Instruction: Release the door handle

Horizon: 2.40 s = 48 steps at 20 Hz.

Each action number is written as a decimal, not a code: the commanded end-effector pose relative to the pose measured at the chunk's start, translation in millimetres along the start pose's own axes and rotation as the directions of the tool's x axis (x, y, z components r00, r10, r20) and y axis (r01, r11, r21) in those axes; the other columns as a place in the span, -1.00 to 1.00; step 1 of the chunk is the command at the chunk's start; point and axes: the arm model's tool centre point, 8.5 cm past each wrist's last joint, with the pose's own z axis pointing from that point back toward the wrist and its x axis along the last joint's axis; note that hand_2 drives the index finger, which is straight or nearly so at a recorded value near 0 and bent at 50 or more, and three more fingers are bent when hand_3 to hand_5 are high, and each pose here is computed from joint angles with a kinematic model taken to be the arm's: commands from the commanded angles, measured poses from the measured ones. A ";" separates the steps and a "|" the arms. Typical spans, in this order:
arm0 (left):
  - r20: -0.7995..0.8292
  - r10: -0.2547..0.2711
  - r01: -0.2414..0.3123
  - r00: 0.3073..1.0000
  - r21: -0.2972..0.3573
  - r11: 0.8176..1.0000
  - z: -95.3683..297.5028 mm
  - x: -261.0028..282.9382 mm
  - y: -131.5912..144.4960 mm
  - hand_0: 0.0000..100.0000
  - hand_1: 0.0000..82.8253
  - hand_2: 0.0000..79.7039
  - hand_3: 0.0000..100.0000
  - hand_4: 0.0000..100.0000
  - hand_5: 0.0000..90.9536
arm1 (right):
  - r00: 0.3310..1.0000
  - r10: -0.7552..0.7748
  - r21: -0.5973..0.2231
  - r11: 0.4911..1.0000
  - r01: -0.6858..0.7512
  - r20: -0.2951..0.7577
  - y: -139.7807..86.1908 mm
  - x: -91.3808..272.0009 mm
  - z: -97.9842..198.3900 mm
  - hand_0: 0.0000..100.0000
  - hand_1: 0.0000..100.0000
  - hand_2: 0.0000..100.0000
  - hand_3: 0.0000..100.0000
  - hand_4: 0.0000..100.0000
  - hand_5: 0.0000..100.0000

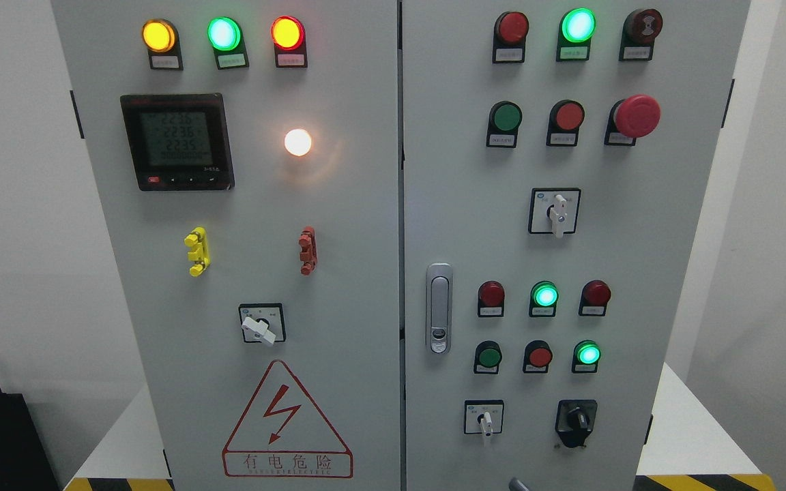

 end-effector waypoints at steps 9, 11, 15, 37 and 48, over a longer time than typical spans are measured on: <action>0.024 0.015 -0.015 1.000 -0.003 1.000 -0.3 15.7 -2.1 -0.76 -0.06 -1.00 -1.00 -1.00 -1.00 | 1.000 -0.001 -0.007 1.000 0.001 0.003 -0.4 0.0 1.0 -0.13 -0.95 -1.00 -0.61 -0.75 -1.00; 0.026 0.014 -0.014 1.000 -0.003 1.000 -0.3 16.7 -2.2 -0.76 -0.06 -1.00 -1.00 -1.00 -1.00 | 0.999 0.009 -0.013 1.000 -0.008 0.041 0.0 4.1 1.2 -0.13 -0.94 -1.00 -0.44 -0.53 -0.82; 0.026 0.014 -0.014 1.000 -0.002 1.000 -0.2 16.8 -1.2 -0.76 -0.06 -1.00 -1.00 -1.00 -1.00 | 0.962 0.220 -0.125 0.972 -0.201 0.162 -5.5 19.7 0.7 -0.21 -0.57 -1.00 0.40 0.46 0.55; 0.024 0.015 -0.015 1.000 -0.003 1.000 -0.3 15.7 -2.1 -0.76 -0.06 -1.00 -1.00 -1.00 -1.00 | 0.308 0.910 -0.350 0.394 -0.850 0.277 72.9 70.7 -95.1 -0.18 -0.49 -1.00 0.91 0.86 1.00; 0.026 0.014 -0.014 1.000 -0.003 1.000 -0.3 16.7 -2.2 -0.76 -0.06 -1.00 -1.00 -1.00 -1.00 | 0.305 0.935 -0.330 0.350 -0.877 0.183 59.8 70.8 -113.5 -0.15 -0.47 -1.00 1.00 0.88 1.00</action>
